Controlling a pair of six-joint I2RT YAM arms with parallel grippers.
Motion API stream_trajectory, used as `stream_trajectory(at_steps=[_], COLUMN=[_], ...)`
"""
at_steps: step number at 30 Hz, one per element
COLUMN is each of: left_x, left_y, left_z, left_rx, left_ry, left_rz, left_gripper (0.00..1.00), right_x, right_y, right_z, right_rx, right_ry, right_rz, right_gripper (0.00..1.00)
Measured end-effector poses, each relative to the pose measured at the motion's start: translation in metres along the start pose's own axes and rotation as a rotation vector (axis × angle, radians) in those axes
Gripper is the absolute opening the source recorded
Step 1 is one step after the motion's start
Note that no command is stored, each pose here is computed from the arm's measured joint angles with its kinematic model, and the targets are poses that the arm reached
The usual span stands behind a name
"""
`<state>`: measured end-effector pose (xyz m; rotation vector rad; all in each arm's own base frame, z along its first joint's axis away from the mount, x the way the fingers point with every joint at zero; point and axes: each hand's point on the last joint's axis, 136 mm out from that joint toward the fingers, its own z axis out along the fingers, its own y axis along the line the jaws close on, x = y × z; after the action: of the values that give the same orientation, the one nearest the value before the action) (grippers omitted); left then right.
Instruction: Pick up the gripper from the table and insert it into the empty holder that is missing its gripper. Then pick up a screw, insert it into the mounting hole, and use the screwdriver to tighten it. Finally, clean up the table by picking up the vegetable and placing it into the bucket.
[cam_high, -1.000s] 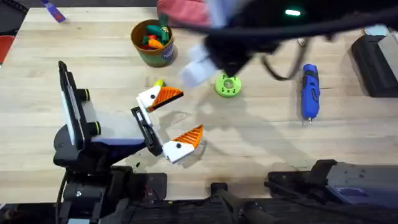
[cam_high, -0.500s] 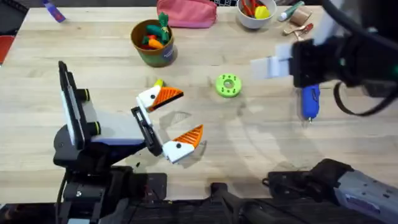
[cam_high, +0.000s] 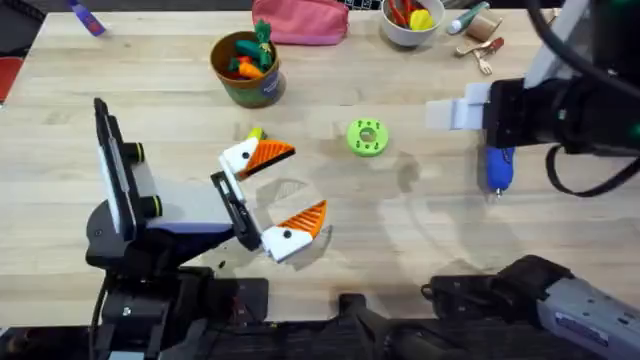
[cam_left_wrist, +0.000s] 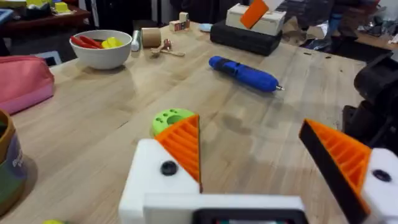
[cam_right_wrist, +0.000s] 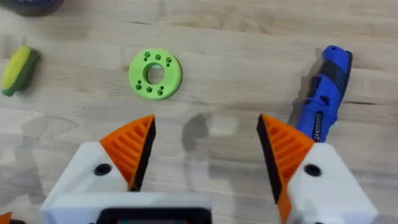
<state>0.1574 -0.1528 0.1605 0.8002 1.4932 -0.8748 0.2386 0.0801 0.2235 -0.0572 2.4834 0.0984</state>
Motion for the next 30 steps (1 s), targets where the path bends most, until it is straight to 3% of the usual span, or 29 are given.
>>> stream_trajectory(at_steps=[5,7,11,12,18,21,30], left_x=[0.000,0.000,0.000,0.000,0.000,0.000,0.000], left_y=[0.000,0.000,0.000,0.000,0.000,0.000,0.000], left_z=[0.000,0.000,0.000,0.000,0.000,0.000,0.000], left_rx=[0.000,0.000,0.000,-0.001,0.000,0.000,0.000], left_ry=[0.000,0.000,0.000,0.000,0.000,0.000,0.000], left_rz=[-0.001,-0.001,0.000,0.005,0.007,0.007,0.007], left_gripper=[0.976,0.715,0.075,0.025,0.016,0.015,0.015], right_x=[0.002,0.006,0.012,0.012,0.011,0.011,0.009], right_y=[0.001,0.000,-0.002,-0.001,-0.015,-0.036,-0.097], right_z=[0.007,0.010,0.013,0.013,0.014,0.015,0.020], right_rx=[0.010,0.019,0.031,0.031,0.066,0.117,0.216], right_ry=[0.028,0.052,0.084,0.083,0.088,0.098,0.112], right_rz=[-0.006,-0.011,-0.007,0.002,0.075,0.142,0.342], right_gripper=[0.945,0.947,0.947,0.947,0.947,0.990,0.994])
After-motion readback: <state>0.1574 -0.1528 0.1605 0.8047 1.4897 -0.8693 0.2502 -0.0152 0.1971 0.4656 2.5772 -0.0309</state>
